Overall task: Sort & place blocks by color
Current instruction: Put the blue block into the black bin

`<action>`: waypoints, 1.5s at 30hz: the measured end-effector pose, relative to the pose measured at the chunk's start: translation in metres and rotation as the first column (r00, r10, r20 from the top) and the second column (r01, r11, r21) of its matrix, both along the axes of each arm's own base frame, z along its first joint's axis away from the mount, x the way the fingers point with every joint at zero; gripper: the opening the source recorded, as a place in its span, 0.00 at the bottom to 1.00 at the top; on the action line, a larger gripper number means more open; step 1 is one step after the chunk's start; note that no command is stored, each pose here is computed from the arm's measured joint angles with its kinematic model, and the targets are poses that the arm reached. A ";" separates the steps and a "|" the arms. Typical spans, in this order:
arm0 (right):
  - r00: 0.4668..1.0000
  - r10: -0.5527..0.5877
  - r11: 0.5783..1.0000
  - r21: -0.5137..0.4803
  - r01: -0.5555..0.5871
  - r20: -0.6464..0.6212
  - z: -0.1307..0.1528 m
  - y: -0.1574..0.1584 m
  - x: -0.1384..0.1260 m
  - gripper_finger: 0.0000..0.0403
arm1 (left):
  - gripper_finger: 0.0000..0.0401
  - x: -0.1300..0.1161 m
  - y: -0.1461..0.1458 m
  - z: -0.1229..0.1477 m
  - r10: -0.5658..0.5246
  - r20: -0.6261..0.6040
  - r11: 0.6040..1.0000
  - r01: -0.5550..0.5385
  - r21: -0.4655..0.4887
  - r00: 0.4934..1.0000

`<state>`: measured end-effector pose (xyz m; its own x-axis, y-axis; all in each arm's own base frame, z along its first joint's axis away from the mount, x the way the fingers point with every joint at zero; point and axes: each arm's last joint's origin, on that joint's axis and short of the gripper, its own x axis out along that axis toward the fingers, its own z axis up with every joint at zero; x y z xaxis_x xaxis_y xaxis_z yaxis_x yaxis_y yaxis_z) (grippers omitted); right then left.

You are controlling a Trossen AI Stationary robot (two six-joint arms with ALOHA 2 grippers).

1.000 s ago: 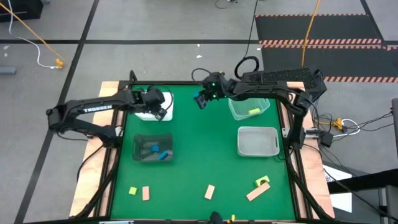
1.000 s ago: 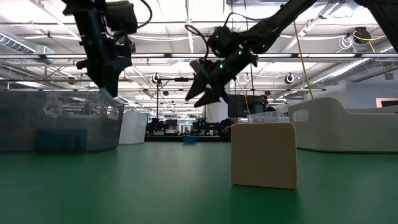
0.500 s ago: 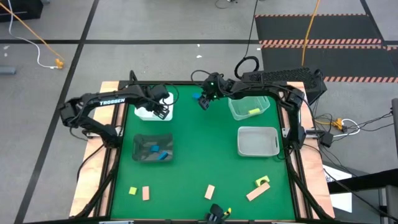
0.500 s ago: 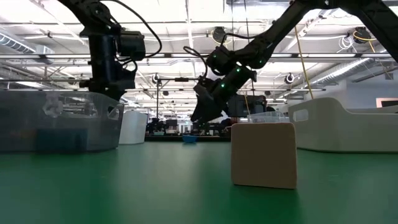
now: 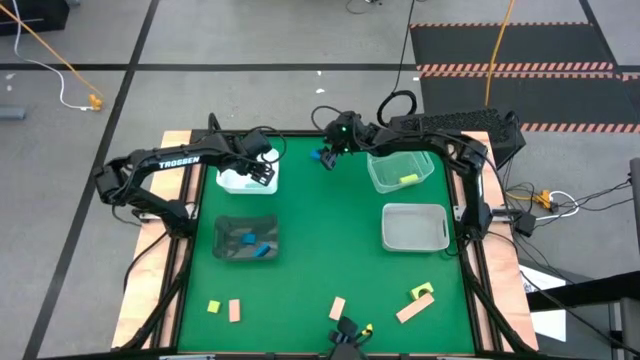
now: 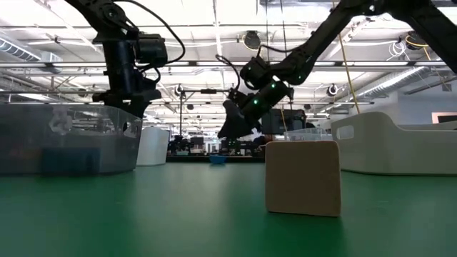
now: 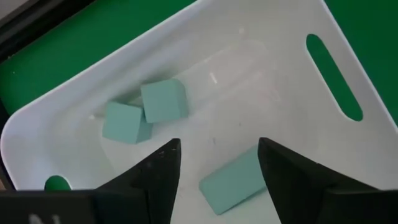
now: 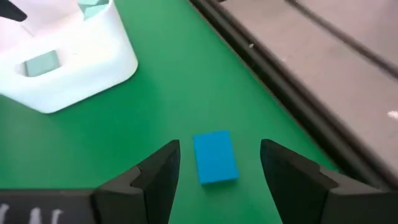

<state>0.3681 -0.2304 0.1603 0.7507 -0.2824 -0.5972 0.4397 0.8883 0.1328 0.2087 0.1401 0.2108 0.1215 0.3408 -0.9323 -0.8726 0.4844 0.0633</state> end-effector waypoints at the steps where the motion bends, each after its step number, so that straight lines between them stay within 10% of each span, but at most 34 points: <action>1: 1.000 0.002 1.000 0.026 -0.003 0.008 -0.004 -0.001 0.001 0.53 | 0.53 0.000 0.000 0.000 0.001 0.000 1.000 -0.001 0.000 1.000; 26: 0.998 0.064 0.998 -0.008 -0.064 -0.012 -0.035 0.008 0.017 0.53 | 0.48 0.000 -0.001 0.000 0.032 0.018 0.999 -0.031 -0.020 0.999; 32: 0.993 -0.110 0.984 0.145 0.102 0.046 -0.017 0.009 0.014 0.53 | 0.48 0.000 -0.002 -0.001 0.053 0.032 0.997 -0.051 -0.055 0.998; 45: 0.978 -0.200 0.977 0.063 0.204 -0.066 0.084 0.046 -0.029 0.53 | 0.48 0.020 -0.016 0.004 -0.307 -0.014 0.947 0.307 0.094 0.952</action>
<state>0.3391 -0.1841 0.2446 0.6452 -0.3817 -0.6618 0.6183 0.7697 0.1590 0.2287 0.1239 0.2148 0.2350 0.3724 -0.8978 -0.6826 0.7208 0.1204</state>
